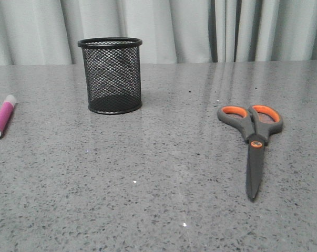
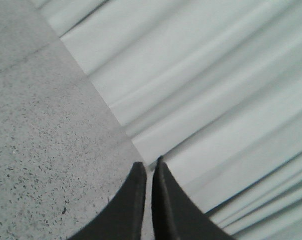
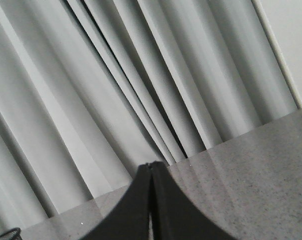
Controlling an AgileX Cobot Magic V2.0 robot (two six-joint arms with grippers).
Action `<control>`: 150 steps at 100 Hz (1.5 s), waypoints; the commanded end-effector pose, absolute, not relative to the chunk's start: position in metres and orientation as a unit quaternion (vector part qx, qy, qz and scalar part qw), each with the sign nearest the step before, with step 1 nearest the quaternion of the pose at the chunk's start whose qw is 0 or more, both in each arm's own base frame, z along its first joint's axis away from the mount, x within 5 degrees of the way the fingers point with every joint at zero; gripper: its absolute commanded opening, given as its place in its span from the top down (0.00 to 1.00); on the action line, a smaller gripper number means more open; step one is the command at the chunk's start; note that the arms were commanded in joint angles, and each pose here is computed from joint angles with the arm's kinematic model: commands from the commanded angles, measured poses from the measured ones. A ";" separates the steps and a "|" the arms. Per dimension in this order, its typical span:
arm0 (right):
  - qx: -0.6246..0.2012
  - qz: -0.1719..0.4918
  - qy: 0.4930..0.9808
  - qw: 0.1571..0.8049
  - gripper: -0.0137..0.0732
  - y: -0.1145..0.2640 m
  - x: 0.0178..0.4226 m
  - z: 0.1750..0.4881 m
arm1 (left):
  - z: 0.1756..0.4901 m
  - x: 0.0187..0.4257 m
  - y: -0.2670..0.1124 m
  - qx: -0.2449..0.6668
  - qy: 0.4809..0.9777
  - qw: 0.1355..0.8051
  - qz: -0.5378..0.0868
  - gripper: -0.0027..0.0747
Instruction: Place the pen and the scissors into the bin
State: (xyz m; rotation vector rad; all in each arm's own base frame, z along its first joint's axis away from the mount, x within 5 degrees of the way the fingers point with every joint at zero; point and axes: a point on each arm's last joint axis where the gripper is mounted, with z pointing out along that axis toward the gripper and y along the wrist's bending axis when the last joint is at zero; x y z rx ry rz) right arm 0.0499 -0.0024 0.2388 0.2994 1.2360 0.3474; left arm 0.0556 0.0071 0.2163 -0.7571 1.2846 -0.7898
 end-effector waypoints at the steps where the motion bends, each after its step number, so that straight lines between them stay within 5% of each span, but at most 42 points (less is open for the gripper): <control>1: 0.133 0.171 0.522 0.825 0.92 -0.003 0.037 0.275 | 0.210 0.054 0.011 -0.371 0.542 0.659 -0.366 0.96; 15: 0.127 0.164 0.593 0.778 0.87 0.000 0.038 0.305 | 0.245 0.049 -0.005 -0.218 0.602 0.696 -0.325 0.83; 30: 0.068 0.126 0.686 0.714 0.55 0.005 0.059 0.332 | 0.290 0.058 -0.016 -0.124 0.660 0.686 -0.279 0.60; 40: 0.049 0.132 0.756 0.639 0.42 0.012 0.083 0.342 | 0.316 0.084 -0.025 -0.079 0.724 0.635 -0.258 0.57; 54: 0.026 0.143 0.811 0.566 0.43 0.023 0.113 0.345 | 0.338 0.133 -0.037 -0.016 0.819 0.525 -0.232 0.57; 75: 0.010 0.176 0.828 0.532 0.43 0.036 0.123 0.342 | 0.347 0.205 -0.043 -0.005 0.909 0.372 -0.190 0.58; 103: 0.000 0.181 0.832 0.525 0.43 0.039 0.121 0.341 | 0.327 0.277 -0.055 -0.014 0.946 0.260 -0.192 0.58; 119: 0.000 0.181 0.832 0.524 0.43 0.039 0.121 0.341 | 0.304 0.291 -0.064 -0.006 0.959 0.217 -0.180 0.66; 150: -0.001 0.180 0.836 0.519 0.43 0.039 0.121 0.340 | 0.278 0.306 -0.063 -0.017 0.971 0.190 -0.143 0.66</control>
